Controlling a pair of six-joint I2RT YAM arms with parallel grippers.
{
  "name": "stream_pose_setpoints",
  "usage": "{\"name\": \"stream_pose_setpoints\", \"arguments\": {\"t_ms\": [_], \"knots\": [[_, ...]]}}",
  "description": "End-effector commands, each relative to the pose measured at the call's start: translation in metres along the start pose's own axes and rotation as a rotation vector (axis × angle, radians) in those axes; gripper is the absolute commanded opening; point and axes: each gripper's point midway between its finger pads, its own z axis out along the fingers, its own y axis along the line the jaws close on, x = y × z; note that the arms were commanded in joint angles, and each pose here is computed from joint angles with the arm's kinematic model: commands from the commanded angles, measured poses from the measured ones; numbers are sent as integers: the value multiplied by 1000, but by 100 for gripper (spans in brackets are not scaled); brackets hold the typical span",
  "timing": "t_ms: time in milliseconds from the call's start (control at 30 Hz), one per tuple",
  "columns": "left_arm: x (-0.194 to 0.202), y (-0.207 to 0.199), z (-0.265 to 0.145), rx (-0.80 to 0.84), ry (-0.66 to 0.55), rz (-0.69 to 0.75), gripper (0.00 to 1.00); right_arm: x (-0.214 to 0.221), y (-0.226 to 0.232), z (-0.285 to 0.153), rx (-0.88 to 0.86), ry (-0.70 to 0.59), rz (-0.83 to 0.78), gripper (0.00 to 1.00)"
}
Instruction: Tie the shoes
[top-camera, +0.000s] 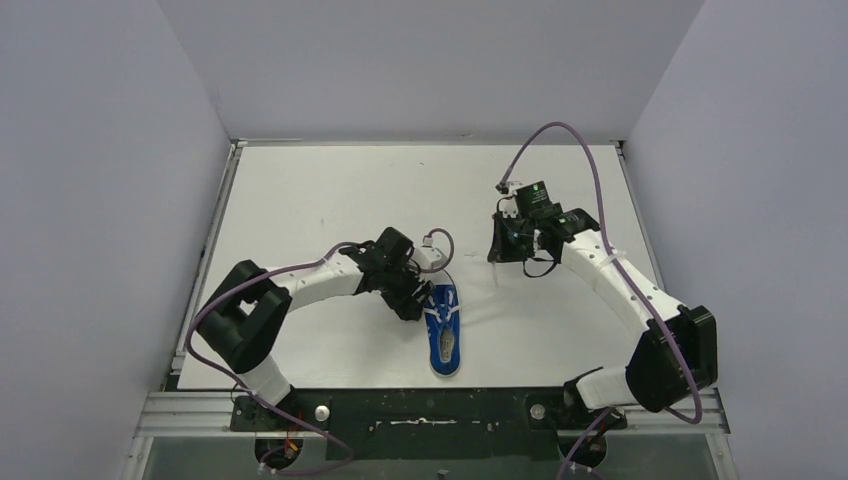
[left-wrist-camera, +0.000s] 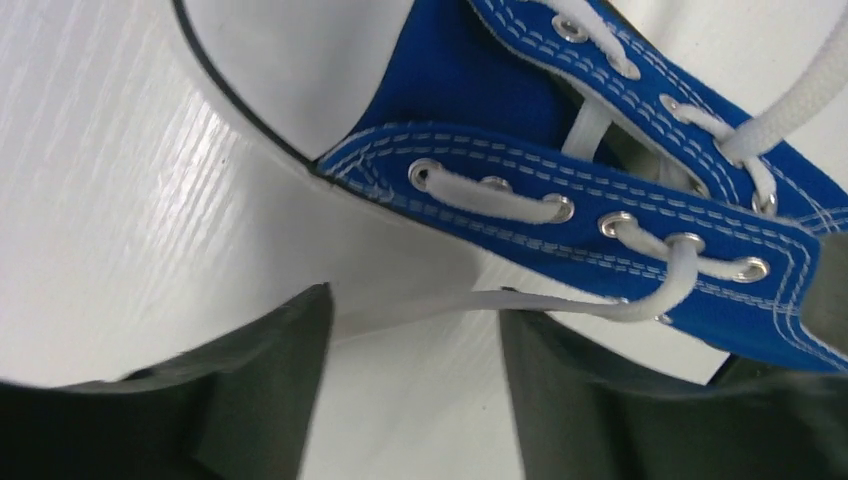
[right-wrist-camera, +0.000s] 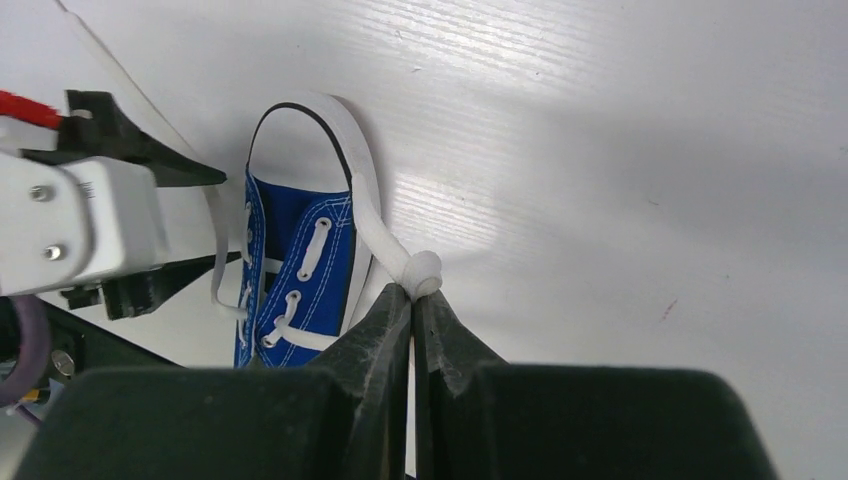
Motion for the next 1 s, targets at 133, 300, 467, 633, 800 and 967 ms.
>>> {"name": "stream_pose_setpoints", "arguments": {"t_ms": [133,300,467,633,800,967], "knots": [[-34,1,-6,-44,-113,99,17,-2,2,-34,9,-72,2,0],[-42,-10,-30,-73,-221,36,2,4,7,-48,-17,-99,29,0],[-66,-34,-51,-28,-380,-74,1,2,35,-52,-160,-98,84,0],[-87,-52,-52,60,-521,-137,1,-22,68,-48,-327,-108,145,0],[-88,-64,-46,122,-519,-161,1,-43,96,-54,-459,-115,224,0],[-91,-67,-53,144,-597,-179,2,-59,117,-76,-576,-160,327,0]]}}
